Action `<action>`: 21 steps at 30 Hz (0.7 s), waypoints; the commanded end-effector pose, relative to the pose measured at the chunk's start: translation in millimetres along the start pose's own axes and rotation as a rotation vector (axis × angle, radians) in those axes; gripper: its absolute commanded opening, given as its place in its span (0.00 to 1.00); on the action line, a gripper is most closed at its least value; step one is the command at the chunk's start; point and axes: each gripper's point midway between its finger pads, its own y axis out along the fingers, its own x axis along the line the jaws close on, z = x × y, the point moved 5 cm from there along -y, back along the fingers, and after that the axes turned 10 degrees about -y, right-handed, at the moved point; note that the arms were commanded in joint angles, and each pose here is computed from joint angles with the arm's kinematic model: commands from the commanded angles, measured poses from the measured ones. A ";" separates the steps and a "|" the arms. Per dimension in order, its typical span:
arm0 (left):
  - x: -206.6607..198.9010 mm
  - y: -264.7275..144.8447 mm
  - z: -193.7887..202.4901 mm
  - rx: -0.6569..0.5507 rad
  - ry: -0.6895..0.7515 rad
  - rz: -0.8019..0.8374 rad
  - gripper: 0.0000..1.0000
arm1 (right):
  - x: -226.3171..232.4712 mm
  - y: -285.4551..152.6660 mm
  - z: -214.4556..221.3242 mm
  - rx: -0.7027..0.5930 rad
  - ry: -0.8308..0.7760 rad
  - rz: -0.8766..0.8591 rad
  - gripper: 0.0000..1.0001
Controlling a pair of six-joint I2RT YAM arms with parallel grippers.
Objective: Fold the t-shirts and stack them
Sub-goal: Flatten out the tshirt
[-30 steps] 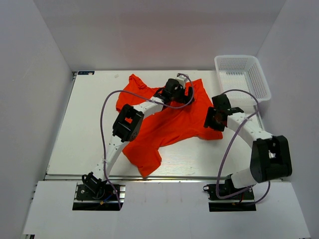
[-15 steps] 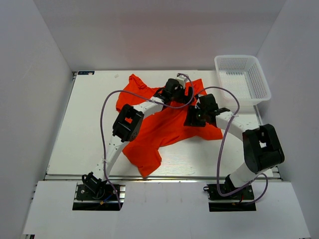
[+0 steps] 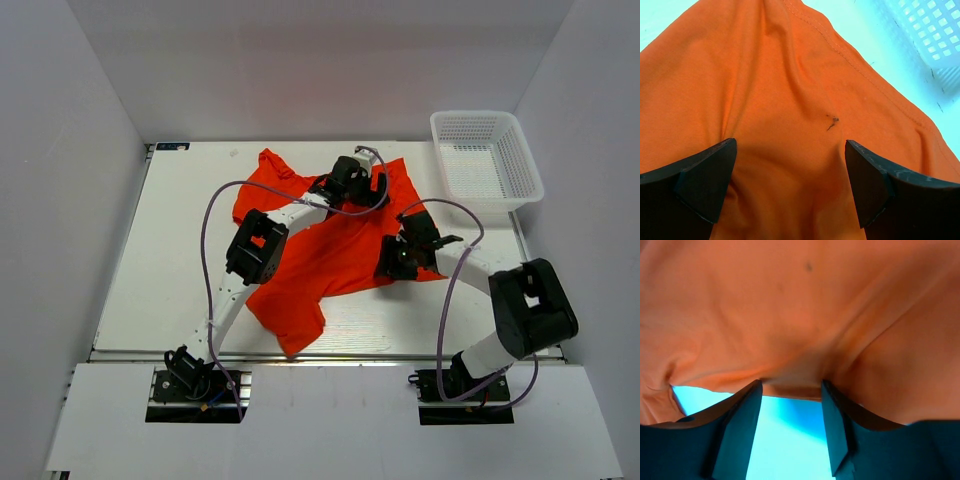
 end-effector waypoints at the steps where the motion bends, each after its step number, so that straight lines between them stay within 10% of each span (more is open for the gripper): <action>1: 48.1 -4.1 72.8 0.245 -0.101 -0.183 1.00 | -25.6 -14.5 57.3 0.189 0.127 0.177 0.58; 10: 47.8 -1.3 75.0 0.258 -0.113 -0.177 1.00 | -20.6 -59.9 75.4 0.187 0.161 0.184 0.63; 21: 22.7 -9.4 75.8 0.322 -0.037 0.040 1.00 | -17.0 -85.1 -31.5 -0.154 0.053 0.252 0.72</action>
